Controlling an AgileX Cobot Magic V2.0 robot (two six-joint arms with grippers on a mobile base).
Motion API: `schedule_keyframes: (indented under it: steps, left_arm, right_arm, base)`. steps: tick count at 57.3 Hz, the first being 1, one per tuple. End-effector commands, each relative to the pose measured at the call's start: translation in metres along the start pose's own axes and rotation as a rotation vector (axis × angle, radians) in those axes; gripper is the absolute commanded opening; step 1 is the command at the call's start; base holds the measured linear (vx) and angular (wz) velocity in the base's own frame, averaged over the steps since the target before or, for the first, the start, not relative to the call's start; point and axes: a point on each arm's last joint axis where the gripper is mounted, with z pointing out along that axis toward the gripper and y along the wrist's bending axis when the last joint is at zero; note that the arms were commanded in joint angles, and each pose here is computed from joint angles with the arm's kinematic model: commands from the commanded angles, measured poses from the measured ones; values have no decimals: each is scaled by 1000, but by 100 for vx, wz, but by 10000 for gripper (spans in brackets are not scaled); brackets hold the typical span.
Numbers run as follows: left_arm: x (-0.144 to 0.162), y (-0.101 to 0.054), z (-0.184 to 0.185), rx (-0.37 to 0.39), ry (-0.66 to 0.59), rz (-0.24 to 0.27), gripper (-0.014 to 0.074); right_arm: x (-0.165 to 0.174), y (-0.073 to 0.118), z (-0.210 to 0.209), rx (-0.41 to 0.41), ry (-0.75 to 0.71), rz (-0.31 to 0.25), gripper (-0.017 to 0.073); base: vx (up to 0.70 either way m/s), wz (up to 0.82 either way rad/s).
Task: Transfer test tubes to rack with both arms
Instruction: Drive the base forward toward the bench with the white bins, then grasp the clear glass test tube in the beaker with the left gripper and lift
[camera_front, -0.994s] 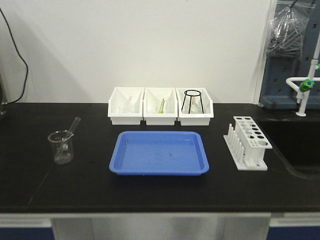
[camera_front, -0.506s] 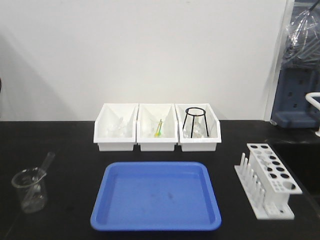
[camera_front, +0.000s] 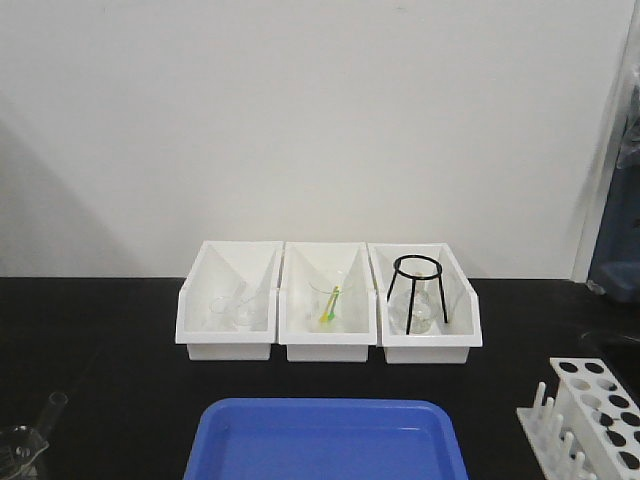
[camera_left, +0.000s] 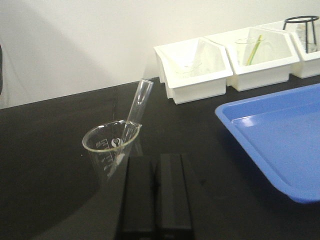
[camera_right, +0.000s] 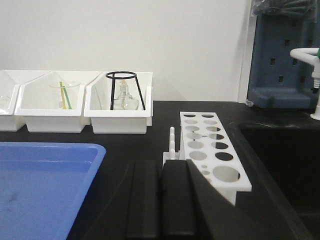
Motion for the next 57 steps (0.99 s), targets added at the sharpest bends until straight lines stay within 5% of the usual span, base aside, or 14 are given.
schedule_keyframes:
  steps: [1, 57]
  left_arm:
    - [1, 1, 1, -12, -65, -5, -20]
    - [0, 1, 1, -14, -70, 1, -20]
  right_arm:
    - [-5, 0, 0, 0, -85, -16, -8]
    - [-5, 0, 0, 0, -85, -16, -8]
  base:
    - [24, 9]
    - [5, 0]
